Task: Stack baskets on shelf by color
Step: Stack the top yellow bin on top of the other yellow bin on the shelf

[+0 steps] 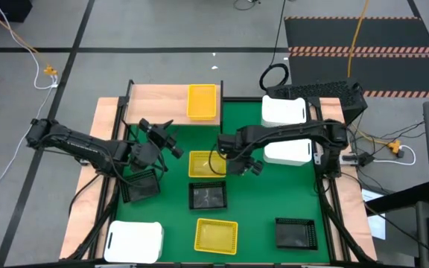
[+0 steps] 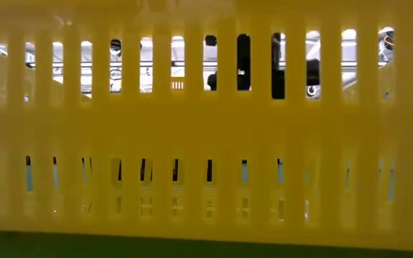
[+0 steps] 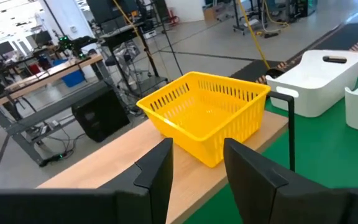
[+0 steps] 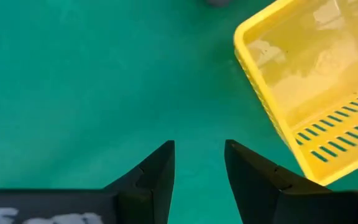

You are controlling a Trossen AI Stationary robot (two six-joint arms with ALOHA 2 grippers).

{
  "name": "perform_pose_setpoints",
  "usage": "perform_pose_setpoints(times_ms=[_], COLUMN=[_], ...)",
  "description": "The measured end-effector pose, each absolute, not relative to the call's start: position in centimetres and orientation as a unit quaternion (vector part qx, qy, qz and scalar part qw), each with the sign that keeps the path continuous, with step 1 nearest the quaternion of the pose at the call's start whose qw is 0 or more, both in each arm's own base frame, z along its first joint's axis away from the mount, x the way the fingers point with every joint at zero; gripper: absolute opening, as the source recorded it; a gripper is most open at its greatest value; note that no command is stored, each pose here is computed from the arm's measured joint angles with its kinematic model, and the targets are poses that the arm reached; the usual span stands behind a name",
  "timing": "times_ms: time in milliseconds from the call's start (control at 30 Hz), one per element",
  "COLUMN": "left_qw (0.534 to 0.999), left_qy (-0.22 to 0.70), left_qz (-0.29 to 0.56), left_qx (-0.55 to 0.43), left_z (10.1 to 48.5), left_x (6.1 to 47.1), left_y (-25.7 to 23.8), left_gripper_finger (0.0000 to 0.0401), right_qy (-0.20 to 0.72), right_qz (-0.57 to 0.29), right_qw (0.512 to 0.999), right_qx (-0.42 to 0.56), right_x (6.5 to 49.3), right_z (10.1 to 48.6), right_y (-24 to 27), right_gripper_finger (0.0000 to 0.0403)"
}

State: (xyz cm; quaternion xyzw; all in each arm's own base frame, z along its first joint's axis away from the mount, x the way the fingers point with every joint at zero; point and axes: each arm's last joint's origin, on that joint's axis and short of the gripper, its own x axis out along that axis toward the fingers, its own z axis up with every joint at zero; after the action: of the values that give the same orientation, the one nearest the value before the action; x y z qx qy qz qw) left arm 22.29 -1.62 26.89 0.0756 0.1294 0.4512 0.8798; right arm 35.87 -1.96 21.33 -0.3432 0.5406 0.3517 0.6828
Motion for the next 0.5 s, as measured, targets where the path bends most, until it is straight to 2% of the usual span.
perform_pose_setpoints(times_ms=[200, 400, 500], left_qw=[0.881, 0.881, 0.881], left_qy=[0.123, 0.125, 0.126], left_qz=[0.452, 0.451, 0.450], left_qx=[0.072, 0.073, 0.074], left_z=[27.0, 27.0, 27.0], left_x=[22.3, 22.3, 22.3], left_y=[-1.6, -1.6, -1.6], left_gripper_finger=[0.0145, 0.0145, 0.0145], right_qy=[0.481, 0.440, 0.435], right_qz=[0.357, 0.369, 0.343], right_qw=[0.686, 0.676, 0.675], right_qx=[-0.413, -0.462, -0.488], right_x=[35.3, 35.5, 35.8], right_z=[22.2, 20.4, 19.5], right_y=[-1.1, -0.8, -1.0], right_gripper_finger=[0.0134, 0.0134, 0.0134])
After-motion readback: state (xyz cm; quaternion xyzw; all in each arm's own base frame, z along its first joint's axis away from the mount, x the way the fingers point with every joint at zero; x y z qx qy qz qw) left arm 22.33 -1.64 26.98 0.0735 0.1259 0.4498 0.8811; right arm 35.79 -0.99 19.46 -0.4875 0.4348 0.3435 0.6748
